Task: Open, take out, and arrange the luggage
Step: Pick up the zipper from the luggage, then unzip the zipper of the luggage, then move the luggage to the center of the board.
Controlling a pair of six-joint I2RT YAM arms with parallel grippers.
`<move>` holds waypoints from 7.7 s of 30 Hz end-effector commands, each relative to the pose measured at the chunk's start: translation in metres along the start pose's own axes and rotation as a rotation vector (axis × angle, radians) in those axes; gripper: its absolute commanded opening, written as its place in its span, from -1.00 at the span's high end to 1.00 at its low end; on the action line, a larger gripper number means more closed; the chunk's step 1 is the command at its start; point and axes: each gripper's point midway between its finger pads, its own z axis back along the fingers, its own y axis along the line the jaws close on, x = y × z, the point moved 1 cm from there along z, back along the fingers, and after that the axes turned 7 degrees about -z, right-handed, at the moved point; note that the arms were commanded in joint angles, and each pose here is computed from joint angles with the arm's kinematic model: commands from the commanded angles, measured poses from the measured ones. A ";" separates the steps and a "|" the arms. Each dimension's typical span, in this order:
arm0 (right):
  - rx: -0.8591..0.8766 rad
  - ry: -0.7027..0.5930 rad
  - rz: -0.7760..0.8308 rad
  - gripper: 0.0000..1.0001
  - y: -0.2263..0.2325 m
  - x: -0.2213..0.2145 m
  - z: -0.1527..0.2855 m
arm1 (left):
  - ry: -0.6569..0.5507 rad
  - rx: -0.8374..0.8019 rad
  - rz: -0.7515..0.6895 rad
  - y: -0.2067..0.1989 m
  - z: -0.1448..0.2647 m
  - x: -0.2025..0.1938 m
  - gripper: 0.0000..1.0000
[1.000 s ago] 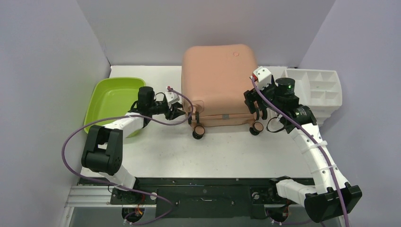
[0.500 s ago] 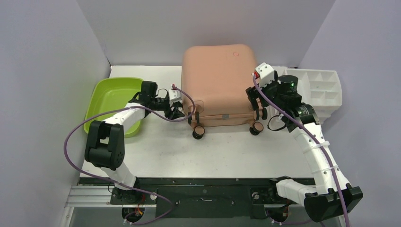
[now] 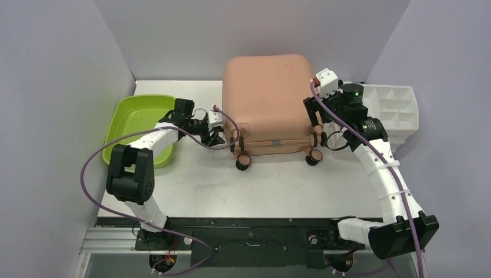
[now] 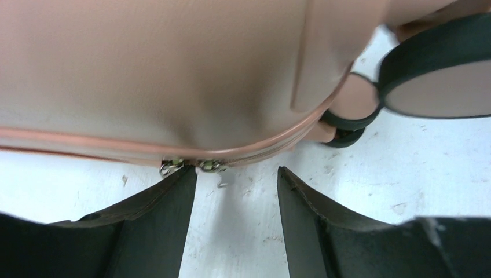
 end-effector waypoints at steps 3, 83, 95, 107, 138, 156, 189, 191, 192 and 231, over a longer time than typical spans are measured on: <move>-0.102 -0.057 -0.039 -0.50 -0.024 0.024 -0.001 | 0.099 0.085 -0.005 0.024 0.007 -0.029 -0.01; -0.200 0.056 -0.118 -0.47 -0.046 0.000 -0.055 | -0.021 0.070 -0.017 0.021 -0.014 0.004 0.18; -0.237 0.077 -0.152 -0.47 -0.064 0.003 -0.064 | -0.008 0.055 -0.018 0.020 -0.015 0.003 0.57; -0.183 0.113 -0.170 -0.47 -0.059 -0.005 -0.079 | 0.000 0.021 -0.034 0.005 -0.008 0.006 1.00; 0.125 0.209 -0.316 -0.41 0.000 -0.037 -0.111 | 0.063 0.049 -0.052 -0.066 -0.010 0.029 1.00; 0.225 0.249 -0.395 -0.38 0.021 -0.048 -0.116 | -0.026 0.043 -0.009 -0.100 -0.032 0.057 1.00; 0.179 0.420 -0.273 -0.52 0.002 -0.078 -0.063 | -0.096 0.163 0.120 -0.077 -0.026 0.063 1.00; 0.171 0.437 -0.267 -0.52 0.000 -0.086 -0.053 | -0.097 0.172 0.121 -0.075 -0.025 0.063 1.00; 0.163 0.446 -0.263 -0.52 -0.002 -0.089 -0.050 | -0.099 0.175 0.121 -0.074 -0.025 0.063 1.00; 0.411 0.379 -0.211 0.42 0.122 -0.088 -0.062 | -0.021 0.452 0.159 -0.007 0.043 0.023 1.00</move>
